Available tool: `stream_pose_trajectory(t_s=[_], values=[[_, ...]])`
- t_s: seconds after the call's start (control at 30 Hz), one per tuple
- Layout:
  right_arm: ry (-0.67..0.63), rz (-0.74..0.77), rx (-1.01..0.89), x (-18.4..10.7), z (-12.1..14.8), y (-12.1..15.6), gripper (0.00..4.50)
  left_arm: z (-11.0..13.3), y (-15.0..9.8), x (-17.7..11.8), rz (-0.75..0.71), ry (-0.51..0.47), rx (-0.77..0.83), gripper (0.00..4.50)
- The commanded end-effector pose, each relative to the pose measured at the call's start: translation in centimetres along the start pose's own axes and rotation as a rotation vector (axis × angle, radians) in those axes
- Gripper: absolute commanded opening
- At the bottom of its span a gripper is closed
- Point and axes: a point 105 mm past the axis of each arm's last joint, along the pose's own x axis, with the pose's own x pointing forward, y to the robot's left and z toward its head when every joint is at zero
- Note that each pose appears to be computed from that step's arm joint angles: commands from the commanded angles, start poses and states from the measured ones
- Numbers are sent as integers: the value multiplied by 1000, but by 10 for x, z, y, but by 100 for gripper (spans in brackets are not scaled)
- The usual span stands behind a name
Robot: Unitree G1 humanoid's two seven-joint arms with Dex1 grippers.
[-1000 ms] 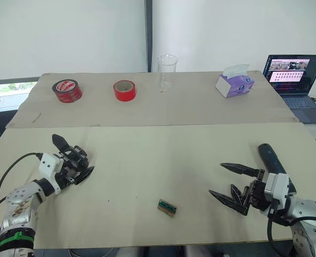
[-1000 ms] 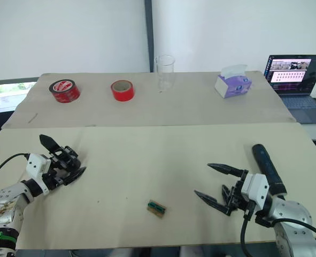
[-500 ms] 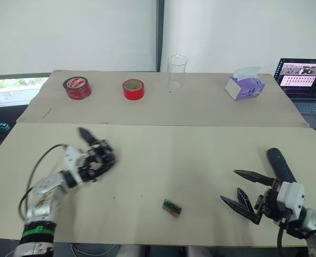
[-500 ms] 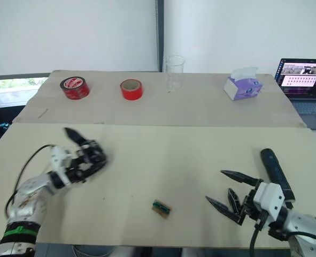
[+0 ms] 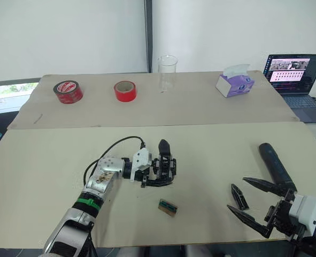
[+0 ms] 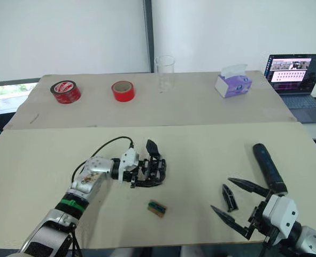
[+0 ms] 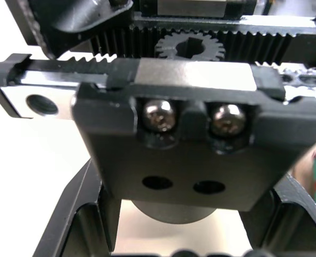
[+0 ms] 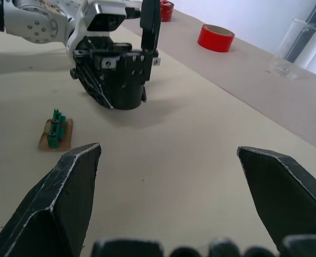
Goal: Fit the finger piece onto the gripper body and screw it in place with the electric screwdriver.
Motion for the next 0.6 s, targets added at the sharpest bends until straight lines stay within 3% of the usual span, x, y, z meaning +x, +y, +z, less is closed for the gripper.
stream_pose_trajectory(t_s=[0.03, 0.6], values=[[-19, -3, -23, -1, 13, 0, 450, 14, 6, 5, -10, -8, 85, 235], [-30, -4, 18, 8, 10, 8, 450, -20, -10, 3, -22, 144, 77, 235]])
